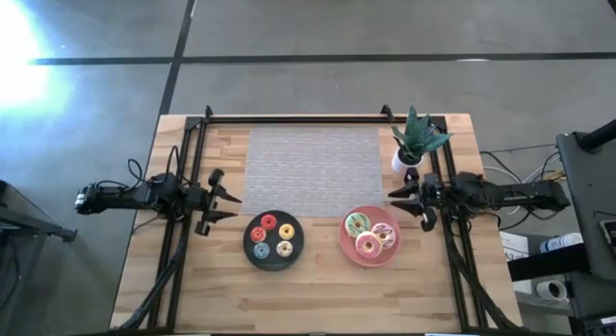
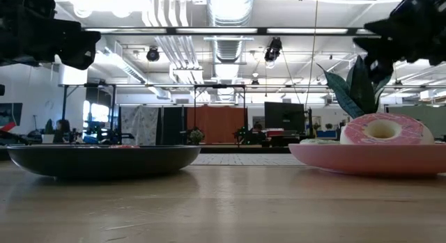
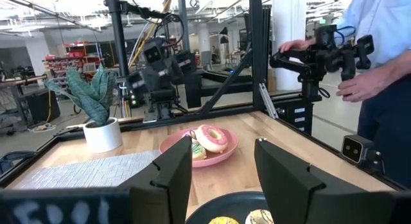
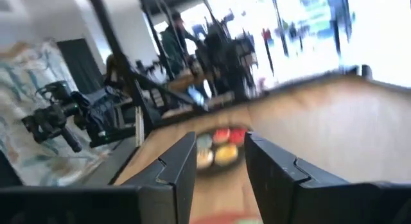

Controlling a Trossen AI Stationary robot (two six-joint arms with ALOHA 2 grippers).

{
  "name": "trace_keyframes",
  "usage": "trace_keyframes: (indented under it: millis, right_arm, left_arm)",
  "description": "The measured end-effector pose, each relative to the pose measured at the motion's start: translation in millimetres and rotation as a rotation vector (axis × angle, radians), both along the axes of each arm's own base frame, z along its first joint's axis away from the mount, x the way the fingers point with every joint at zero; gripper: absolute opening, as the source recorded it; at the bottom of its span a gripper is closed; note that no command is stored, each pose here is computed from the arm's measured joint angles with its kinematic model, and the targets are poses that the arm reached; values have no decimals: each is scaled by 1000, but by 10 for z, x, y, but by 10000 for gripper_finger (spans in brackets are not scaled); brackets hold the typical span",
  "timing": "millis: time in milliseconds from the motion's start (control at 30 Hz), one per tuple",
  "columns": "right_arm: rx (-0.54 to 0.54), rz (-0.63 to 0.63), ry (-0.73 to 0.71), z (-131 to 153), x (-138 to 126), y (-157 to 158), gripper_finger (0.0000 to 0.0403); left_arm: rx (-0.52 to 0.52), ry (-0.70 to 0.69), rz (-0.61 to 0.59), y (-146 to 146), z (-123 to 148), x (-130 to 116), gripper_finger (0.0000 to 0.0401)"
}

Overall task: Pick & Place donuts
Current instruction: Return to Home Position

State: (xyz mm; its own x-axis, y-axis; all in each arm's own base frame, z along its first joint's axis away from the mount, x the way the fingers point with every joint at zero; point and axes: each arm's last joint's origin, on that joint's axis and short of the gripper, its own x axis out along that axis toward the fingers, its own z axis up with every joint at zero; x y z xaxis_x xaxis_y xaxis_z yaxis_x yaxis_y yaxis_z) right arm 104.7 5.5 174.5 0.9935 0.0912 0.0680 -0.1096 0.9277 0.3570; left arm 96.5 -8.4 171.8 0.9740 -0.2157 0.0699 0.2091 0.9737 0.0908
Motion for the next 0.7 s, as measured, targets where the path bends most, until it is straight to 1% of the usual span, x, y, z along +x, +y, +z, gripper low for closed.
trace_keyframes:
  millis: [133, 200, 233, 400, 567, 700]
  right_arm:
    - [-198, 2, -112, 73, -75, 21, 127]
    - [-251, 4, -141, 91, -97, 31, 130]
    - [-265, 7, -156, 105, -100, 35, 131]
    - [-304, 9, -129, 72, -92, 39, 131]
    - [-370, 10, -82, 19, -86, 39, 124]
    - [-393, 17, -30, -34, -82, 38, 120]
  left_arm:
    - [0, 1, 0, 0, 0, 0, 144]
    - [0, 1, 0, 0, -1, 0, 144]
    - [0, 1, 0, 0, -1, 0, 144]
    - [0, 7, 0, 0, -5, 4, 144]
    - [0, 14, 0, 0, -11, 9, 144]
    - [0, 16, 0, 0, -13, 10, 144]
